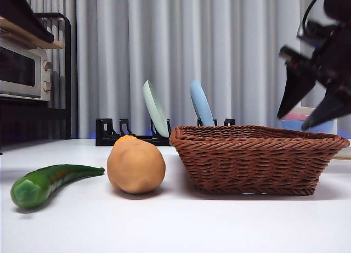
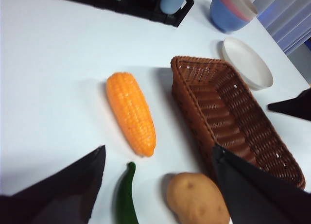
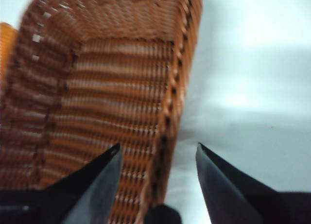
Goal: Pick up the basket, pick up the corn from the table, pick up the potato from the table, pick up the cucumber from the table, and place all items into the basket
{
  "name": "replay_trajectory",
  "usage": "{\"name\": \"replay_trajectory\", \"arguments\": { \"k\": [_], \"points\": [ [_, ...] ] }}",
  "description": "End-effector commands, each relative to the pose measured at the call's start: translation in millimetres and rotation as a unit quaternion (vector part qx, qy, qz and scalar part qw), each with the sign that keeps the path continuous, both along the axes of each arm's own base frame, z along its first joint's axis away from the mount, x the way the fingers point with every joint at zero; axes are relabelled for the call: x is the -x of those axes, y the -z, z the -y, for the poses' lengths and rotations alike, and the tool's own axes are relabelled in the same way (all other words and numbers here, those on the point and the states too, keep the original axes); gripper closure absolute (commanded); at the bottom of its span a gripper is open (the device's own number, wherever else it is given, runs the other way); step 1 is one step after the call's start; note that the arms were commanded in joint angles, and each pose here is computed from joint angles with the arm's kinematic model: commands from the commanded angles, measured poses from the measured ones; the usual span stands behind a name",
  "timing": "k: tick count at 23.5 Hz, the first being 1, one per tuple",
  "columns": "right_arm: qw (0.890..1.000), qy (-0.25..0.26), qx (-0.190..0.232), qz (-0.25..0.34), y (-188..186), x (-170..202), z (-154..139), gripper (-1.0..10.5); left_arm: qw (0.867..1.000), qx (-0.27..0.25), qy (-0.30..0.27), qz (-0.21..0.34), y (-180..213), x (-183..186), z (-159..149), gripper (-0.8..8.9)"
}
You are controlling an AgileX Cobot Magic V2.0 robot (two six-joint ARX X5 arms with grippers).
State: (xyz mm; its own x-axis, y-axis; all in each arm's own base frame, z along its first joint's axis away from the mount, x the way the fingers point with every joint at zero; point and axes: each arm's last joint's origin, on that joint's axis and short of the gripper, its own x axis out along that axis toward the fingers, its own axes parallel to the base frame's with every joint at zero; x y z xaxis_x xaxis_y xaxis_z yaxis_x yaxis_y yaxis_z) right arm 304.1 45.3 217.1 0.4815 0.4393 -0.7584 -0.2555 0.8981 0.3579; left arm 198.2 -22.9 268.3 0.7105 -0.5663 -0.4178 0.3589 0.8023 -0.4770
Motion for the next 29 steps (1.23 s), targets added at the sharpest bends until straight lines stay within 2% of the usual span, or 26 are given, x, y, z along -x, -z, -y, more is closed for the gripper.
{"name": "replay_trajectory", "arguments": {
  "k": [1, 3, 5, 10, 12, 13, 19, 25, 27, 29],
  "points": [
    [0.999, -0.016, -0.005, -0.032, 17.9, -9.2, -5.3, 6.9, 1.000, -0.003, 0.007, 0.004, -1.4, -0.2, 0.8, 4.49],
    [0.998, -0.030, -0.020, -0.057, 30.5, -12.3, -8.5, 7.3, 1.000, -0.003, 0.007, 0.002, -2.8, -0.1, 0.8, 4.49],
    [0.997, -0.034, -0.021, -0.063, 33.6, -12.6, -11.0, 9.5, 1.000, -0.002, 0.006, 0.001, -3.4, -0.1, 0.8, 4.49],
    [0.998, -0.022, -0.032, -0.046, 17.7, -11.7, -11.6, 9.6, 1.000, -0.003, 0.019, -0.012, -6.2, -13.7, 6.5, 4.46],
    [0.999, -0.022, -0.034, -0.033, 9.3, -9.1, -11.1, 9.6, 0.999, -0.006, 0.033, -0.024, -9.4, -29.2, 15.7, 3.32],
    [0.999, -0.022, -0.035, -0.025, 4.4, -7.3, -10.9, 9.6, 0.999, -0.015, 0.038, -0.033, -9.5, -37.8, 22.1, 3.32],
    [0.999, -0.007, -0.045, 0.029, -29.3, 5.0, -2.3, 9.6, 0.986, -0.107, 0.027, -0.121, 12.6, -100.0, 73.2, 3.33],
    [0.996, 0.017, -0.049, 0.076, -59.0, 22.0, 13.7, 9.6, 0.971, -0.180, 0.029, -0.152, 43.8, -145.1, 124.4, 3.33],
    [0.995, 0.025, -0.050, 0.085, -66.6, 28.2, 18.7, 9.6, 0.964, -0.218, 0.015, -0.152, 55.7, -151.8, 132.0, 3.33],
    [0.994, 0.032, -0.050, 0.094, -72.3, 32.6, 23.2, 9.6, 0.961, -0.225, 0.012, -0.158, 65.2, -155.4, 133.8, 3.33]
  ]
}}
